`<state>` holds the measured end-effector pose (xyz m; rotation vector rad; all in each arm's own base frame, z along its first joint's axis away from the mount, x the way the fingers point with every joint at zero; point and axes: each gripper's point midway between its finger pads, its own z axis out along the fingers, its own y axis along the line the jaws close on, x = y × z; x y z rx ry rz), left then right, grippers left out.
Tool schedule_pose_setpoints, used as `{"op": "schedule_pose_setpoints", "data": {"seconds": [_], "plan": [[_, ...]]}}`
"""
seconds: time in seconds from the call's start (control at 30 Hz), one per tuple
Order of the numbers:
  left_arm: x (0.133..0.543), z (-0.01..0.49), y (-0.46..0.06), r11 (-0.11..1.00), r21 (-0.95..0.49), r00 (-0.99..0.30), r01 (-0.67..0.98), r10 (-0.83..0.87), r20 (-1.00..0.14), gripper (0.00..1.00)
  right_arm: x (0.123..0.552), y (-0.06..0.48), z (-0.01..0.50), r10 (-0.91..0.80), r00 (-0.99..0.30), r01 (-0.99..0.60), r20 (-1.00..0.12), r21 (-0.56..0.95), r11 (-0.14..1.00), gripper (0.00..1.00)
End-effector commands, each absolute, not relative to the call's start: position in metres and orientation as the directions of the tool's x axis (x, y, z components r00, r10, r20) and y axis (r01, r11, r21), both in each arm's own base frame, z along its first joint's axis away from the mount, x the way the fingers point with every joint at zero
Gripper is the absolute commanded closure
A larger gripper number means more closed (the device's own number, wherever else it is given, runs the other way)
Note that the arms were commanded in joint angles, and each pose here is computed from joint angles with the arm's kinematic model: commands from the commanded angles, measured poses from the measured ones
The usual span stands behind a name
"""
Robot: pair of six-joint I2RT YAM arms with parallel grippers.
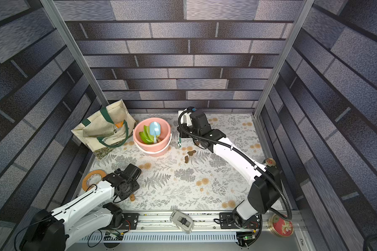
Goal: Brush the soil off the hand trowel and place it into the bucket
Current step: Pick up the hand trowel from the center of the board.
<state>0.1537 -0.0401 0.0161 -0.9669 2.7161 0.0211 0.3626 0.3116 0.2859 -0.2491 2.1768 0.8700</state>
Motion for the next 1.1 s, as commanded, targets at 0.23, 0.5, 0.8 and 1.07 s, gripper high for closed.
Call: {"op": "schedule_pose_setpoints", "data": {"seconds": [0.23, 0.5, 0.8, 1.07], "plan": [[0.144, 0.02, -0.031, 0.764, -0.084, -0.719, -0.64, -0.634, -0.286, 0.67, 0.359, 0.301, 0.292, 0.106, -0.684, -0.421, -0.722, 0.509, 0.751, 0.95], [0.126, 0.014, -0.039, 0.797, -0.067, -0.776, -0.601, -0.601, -0.191, 0.55, 0.358, 0.299, 0.291, 0.109, -0.686, -0.413, -0.72, 0.508, 0.756, 0.95], [0.133, 0.01, -0.054, 0.801, -0.078, -0.785, -0.594, -0.598, -0.161, 0.57, 0.358, 0.296, 0.289, 0.108, -0.686, -0.405, -0.719, 0.501, 0.765, 0.95], [0.136, 0.008, -0.057, 0.811, -0.056, -0.796, -0.582, -0.583, -0.162, 0.63, 0.359, 0.294, 0.284, 0.105, -0.695, -0.398, -0.712, 0.501, 0.769, 0.95]]}}
